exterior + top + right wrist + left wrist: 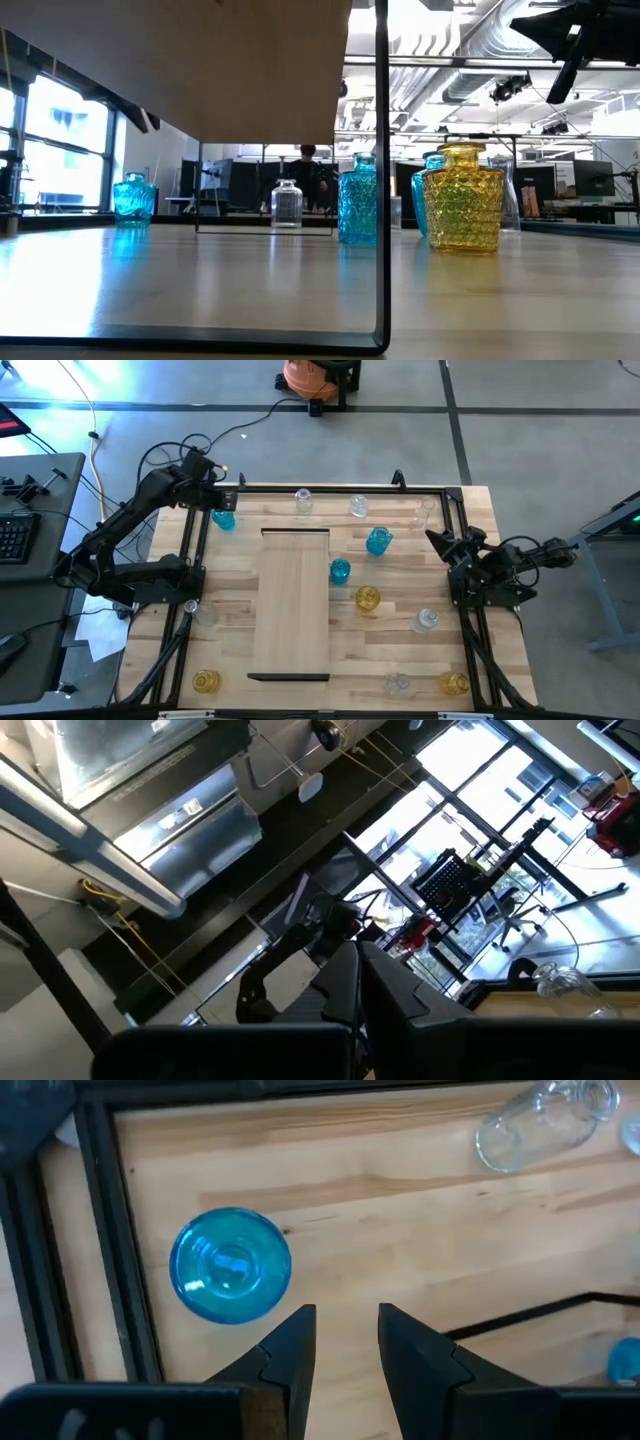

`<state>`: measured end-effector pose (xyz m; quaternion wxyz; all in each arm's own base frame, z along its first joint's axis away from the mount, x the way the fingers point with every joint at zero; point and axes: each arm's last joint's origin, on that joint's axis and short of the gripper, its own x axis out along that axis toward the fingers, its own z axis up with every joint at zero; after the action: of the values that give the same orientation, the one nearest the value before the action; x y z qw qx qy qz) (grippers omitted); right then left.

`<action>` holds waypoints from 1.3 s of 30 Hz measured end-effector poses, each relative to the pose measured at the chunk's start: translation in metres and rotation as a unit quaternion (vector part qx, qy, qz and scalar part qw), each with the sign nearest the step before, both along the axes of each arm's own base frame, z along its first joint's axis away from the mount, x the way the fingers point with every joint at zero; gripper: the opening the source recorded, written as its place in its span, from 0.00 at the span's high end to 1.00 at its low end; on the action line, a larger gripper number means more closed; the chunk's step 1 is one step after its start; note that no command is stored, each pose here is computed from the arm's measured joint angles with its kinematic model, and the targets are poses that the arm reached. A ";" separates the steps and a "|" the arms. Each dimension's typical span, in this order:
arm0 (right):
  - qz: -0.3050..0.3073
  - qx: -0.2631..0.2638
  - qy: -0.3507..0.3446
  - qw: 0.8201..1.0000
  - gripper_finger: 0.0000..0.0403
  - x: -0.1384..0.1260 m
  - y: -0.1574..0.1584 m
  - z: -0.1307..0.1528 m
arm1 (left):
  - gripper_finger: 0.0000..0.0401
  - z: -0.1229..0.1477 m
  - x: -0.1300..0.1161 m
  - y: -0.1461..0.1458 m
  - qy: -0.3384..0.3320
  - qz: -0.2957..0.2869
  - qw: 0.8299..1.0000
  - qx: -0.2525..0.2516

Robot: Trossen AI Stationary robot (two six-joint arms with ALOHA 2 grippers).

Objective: Sort vases onto shelf
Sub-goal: Put the left blue vase on the shelf

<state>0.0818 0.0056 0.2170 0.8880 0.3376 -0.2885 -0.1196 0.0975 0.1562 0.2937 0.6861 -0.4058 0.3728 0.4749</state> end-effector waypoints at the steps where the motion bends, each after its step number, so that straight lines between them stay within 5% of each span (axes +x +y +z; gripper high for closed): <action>1: 0.000 0.000 0.000 1.000 1.00 0.000 0.000 0.000 | 0.75 0.000 0.000 0.000 0.007 -0.013 1.000 0.007; 10: 0.001 -0.001 0.000 1.000 1.00 0.000 0.000 0.000 | 0.75 0.003 0.002 0.004 0.045 -0.132 0.988 0.071; 19: 0.001 -0.002 0.001 1.000 1.00 0.000 0.000 0.000 | 0.73 -0.001 0.006 0.008 0.065 -0.067 0.994 0.065; 31: 0.000 -0.002 0.002 1.000 1.00 0.000 0.000 0.000 | 0.38 -0.015 0.012 0.013 0.102 -0.069 0.992 0.015; 39: 0.000 -0.002 0.002 1.000 1.00 0.000 0.000 0.000 | 0.33 -0.026 0.018 0.019 0.138 -0.070 0.988 -0.003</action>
<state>0.0820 0.0057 0.2168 0.8894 0.3354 -0.2868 -0.1194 0.1157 0.1756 0.2678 0.6589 -0.3110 0.4927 0.4758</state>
